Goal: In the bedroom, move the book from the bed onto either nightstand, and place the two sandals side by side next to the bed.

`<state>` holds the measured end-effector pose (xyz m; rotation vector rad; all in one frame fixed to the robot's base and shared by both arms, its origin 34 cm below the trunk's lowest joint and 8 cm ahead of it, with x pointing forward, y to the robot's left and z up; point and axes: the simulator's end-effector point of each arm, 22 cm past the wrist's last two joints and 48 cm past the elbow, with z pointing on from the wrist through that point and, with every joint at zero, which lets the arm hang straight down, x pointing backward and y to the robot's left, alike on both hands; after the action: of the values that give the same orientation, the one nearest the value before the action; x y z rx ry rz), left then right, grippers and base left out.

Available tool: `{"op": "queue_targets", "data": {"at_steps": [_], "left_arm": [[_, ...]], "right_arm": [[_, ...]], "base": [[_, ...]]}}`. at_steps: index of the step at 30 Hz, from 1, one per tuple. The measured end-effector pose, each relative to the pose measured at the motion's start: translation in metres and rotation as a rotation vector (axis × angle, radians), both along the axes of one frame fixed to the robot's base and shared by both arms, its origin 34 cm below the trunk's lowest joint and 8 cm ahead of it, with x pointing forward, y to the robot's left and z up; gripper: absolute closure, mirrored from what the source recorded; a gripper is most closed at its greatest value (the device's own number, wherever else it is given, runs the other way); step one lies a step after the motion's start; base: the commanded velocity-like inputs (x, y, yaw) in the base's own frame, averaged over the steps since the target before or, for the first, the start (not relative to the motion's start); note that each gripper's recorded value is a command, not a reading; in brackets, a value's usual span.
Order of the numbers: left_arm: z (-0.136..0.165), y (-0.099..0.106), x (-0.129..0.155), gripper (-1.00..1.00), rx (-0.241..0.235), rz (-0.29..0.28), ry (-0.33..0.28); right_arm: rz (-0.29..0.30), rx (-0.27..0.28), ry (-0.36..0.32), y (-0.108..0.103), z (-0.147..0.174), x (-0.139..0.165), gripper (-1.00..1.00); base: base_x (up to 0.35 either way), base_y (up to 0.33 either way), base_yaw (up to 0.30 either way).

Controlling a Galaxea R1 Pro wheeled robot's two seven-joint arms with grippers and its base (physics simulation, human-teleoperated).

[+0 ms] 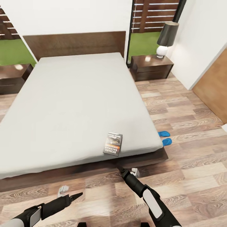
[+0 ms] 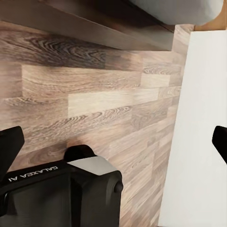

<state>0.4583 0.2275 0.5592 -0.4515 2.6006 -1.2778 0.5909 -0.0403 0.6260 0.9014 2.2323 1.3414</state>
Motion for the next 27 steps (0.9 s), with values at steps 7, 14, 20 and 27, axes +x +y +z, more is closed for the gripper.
{"op": "queue_targets", "data": {"at_steps": [7,14,20,27], "left_arm": [[0.000,0.000,0.000,-1.00,0.000,0.000,0.001],[0.000,-0.001,0.000,-1.00,-0.001,0.000,0.001],[0.000,-0.001,0.000,-1.00,0.000,0.000,0.001],[-0.001,-0.003,0.000,-1.00,-0.002,0.000,0.002]], "right_arm": [[-0.002,-0.004,-0.002,-0.004,0.000,0.001,-1.00],[-0.008,-0.007,-0.004,-0.008,-0.001,0.002,-1.00],[-0.025,0.011,-0.024,-0.012,0.004,0.007,-1.00],[-0.120,0.162,-0.178,-0.033,0.045,0.030,-1.00]], "base": [[0.000,0.000,0.227],[0.000,0.000,0.034],[0.000,0.000,0.002],[0.000,0.000,0.000]]}}
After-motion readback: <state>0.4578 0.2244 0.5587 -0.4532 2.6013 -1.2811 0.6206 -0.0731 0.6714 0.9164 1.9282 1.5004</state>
